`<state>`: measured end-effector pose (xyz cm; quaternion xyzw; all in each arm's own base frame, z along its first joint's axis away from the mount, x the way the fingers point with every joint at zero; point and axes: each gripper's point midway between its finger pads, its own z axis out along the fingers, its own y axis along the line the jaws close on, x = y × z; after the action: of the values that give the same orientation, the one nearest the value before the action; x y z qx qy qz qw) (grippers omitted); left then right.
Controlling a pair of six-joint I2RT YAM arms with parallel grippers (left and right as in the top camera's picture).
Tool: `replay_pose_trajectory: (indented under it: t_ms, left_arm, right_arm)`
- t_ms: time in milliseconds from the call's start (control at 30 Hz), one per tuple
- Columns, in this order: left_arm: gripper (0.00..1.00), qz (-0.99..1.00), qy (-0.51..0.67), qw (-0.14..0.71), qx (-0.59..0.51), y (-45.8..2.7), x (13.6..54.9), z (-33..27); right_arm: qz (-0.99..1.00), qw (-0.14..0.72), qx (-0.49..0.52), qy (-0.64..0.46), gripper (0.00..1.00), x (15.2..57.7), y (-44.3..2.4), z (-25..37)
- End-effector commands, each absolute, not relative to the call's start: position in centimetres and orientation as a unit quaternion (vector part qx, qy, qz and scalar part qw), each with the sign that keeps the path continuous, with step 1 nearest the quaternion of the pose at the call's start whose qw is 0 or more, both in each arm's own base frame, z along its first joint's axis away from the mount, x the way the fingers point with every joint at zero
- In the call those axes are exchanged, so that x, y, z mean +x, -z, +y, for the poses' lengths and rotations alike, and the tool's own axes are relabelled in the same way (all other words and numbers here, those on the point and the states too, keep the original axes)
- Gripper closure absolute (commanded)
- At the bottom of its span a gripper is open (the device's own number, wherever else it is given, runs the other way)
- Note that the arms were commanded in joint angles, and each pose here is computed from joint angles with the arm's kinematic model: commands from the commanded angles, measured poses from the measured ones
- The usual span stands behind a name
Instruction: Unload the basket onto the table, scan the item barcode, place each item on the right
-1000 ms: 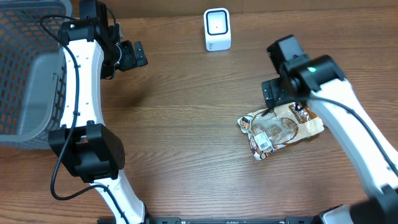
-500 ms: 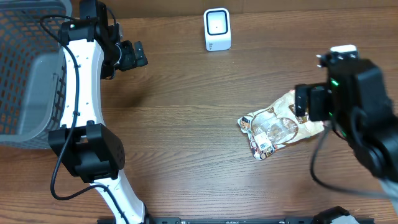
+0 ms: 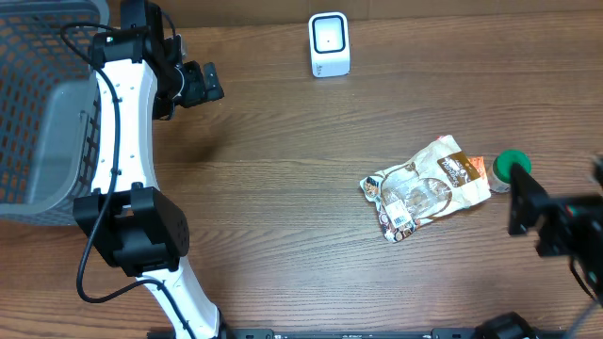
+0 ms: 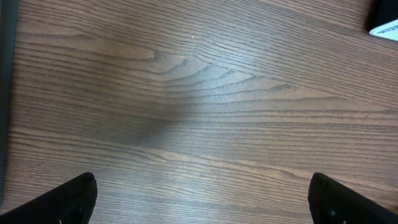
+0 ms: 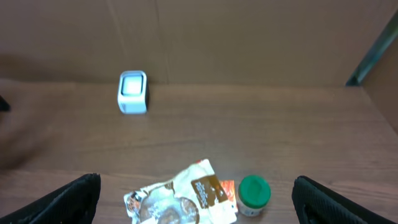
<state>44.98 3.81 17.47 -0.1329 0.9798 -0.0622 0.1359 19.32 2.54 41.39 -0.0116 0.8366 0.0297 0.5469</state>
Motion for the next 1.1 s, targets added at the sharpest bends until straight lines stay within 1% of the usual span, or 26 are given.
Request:
replay_pose_trajectory:
  t_ms: [0,167,333,467,600,833,1067]
  left_arm:
    - [0.0,0.979,0.06,0.142,-0.137,-17.8,45.3,3.9]
    - [0.0,0.979,0.06,0.142,-0.137,-17.8,45.3,3.9]
    - [0.0,0.979,0.06,0.142,-0.137,-17.8,45.3,3.9]
    - [0.0,0.979,0.06,0.142,-0.137,-17.8,45.3,3.9]
    - [0.0,0.979,0.06,0.142,-0.137,-17.8,45.3,3.9]
    - [0.0,0.979,0.06,0.142,-0.137,-17.8,45.3,3.9]
    - [0.0,0.979,0.06,0.142,-0.137,-17.8,45.3,3.9]
  right_arm:
    - [0.818,0.574,0.0,-0.041,0.0,17.0,-42.8,1.5]
    - [0.807,0.589,0.003,-0.048,0.0,14.1,-42.8,0.4]
    - [0.804,0.59,-0.016,-0.077,0.0,11.3,-42.1,0.5]
    - [0.789,0.606,-0.023,-0.099,0.0,9.5,-42.1,0.4]
    - [0.782,0.614,-0.021,-0.103,0.0,8.5,-40.8,0.2]
    - [0.756,0.648,0.0,-0.098,0.0,8.9,-37.9,-0.1]
    - [0.706,0.701,0.021,-0.103,0.0,11.3,-35.5,0.3]
